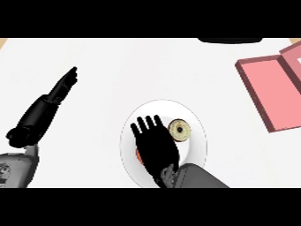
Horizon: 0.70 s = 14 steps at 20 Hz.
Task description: Pick the squash from the plate and place it in the cardboard box
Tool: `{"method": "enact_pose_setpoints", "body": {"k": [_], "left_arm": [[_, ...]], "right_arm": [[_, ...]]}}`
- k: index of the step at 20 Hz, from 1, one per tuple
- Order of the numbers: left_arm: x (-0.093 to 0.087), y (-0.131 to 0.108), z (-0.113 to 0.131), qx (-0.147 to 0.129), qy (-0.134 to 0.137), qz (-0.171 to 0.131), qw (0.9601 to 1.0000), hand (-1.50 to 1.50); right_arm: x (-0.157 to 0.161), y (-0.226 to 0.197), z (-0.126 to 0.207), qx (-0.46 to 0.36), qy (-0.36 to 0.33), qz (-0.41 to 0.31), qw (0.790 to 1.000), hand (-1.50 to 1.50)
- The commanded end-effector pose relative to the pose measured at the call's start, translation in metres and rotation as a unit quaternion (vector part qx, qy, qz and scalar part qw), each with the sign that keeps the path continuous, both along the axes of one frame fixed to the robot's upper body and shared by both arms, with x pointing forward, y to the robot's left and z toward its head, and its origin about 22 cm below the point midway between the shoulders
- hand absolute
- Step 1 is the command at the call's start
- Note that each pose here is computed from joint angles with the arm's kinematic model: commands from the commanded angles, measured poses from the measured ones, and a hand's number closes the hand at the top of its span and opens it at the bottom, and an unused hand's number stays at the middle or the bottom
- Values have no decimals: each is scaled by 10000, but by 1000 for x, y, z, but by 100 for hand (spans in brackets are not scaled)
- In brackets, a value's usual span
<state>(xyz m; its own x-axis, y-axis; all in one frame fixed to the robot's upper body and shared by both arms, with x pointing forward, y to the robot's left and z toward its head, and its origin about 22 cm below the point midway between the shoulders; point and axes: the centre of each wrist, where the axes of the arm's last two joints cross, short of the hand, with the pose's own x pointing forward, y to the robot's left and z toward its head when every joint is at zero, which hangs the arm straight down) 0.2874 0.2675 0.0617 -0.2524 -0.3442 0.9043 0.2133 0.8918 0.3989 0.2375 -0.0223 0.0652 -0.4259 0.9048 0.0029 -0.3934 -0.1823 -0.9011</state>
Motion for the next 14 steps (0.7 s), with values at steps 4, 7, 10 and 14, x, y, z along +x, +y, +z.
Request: {"method": "enact_pose_setpoints", "body": {"k": [4,7,10,14], "left_arm": [[17,-6,-5,7,46,16,10000,0],[8,19,15,38,-7,-3,10000,0],[4,2,18,11,2,26,10000,0],[0,-8,-5,8,54,74,10000,0]], "right_arm": [[18,-7,-27,68,183,-50,9998,-150],[15,-1,-33,53,209,259,9994,150],[5,-9,-45,232,-151,755,9968,150],[15,-4,-37,425,-587,942,9929,150]]}}
